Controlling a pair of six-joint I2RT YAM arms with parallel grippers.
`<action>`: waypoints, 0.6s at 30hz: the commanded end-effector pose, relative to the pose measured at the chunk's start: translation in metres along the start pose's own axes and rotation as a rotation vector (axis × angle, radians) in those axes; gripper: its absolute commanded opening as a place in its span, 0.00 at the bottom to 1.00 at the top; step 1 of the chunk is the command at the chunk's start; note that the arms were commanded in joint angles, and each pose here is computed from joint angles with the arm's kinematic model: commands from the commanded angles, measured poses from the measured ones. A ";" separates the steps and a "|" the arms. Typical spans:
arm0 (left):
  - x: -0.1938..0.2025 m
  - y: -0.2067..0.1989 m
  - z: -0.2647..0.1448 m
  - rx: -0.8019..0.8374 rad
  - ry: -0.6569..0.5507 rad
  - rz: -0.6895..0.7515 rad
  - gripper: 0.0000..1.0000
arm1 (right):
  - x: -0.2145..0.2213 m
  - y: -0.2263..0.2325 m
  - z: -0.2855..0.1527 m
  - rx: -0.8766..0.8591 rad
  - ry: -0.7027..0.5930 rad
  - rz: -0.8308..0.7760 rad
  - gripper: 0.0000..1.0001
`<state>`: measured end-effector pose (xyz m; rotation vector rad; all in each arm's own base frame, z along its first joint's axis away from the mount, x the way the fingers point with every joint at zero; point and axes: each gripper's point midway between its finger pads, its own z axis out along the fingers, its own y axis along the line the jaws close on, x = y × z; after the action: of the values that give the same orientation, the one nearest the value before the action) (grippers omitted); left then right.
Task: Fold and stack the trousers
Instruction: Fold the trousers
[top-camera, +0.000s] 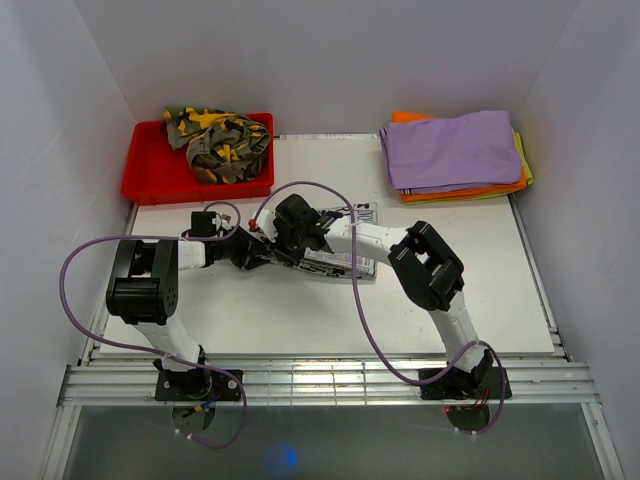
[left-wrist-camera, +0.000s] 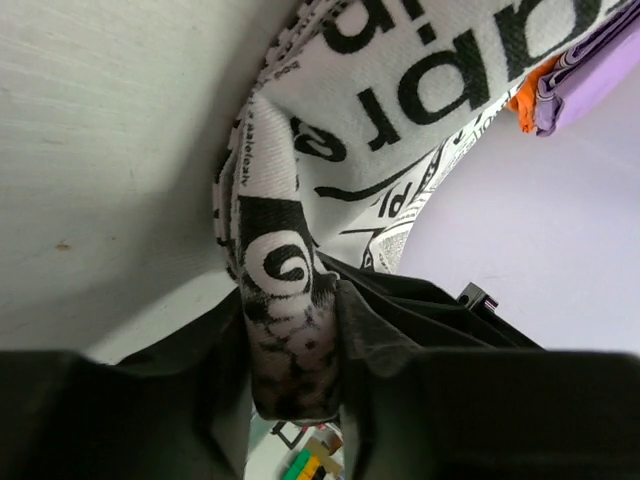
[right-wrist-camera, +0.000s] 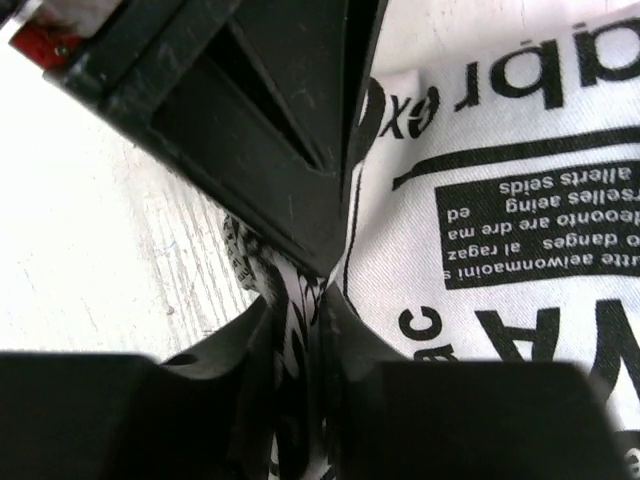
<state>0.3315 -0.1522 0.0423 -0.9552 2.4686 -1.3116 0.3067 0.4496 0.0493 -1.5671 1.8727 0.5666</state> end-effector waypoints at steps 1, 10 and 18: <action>-0.006 0.019 0.005 -0.084 -0.026 -0.019 0.38 | -0.043 -0.005 -0.039 0.016 -0.115 0.009 0.26; -0.003 0.026 0.002 -0.117 -0.028 -0.040 0.12 | -0.008 0.012 -0.119 -0.035 -0.006 0.174 0.65; 0.008 0.032 -0.001 -0.128 -0.008 -0.081 0.00 | 0.071 -0.048 -0.220 0.134 -0.024 0.777 0.86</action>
<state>0.3239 -0.1495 0.0264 -1.0214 2.5253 -1.2596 0.3134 0.2898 0.1749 -1.0261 2.1664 0.6722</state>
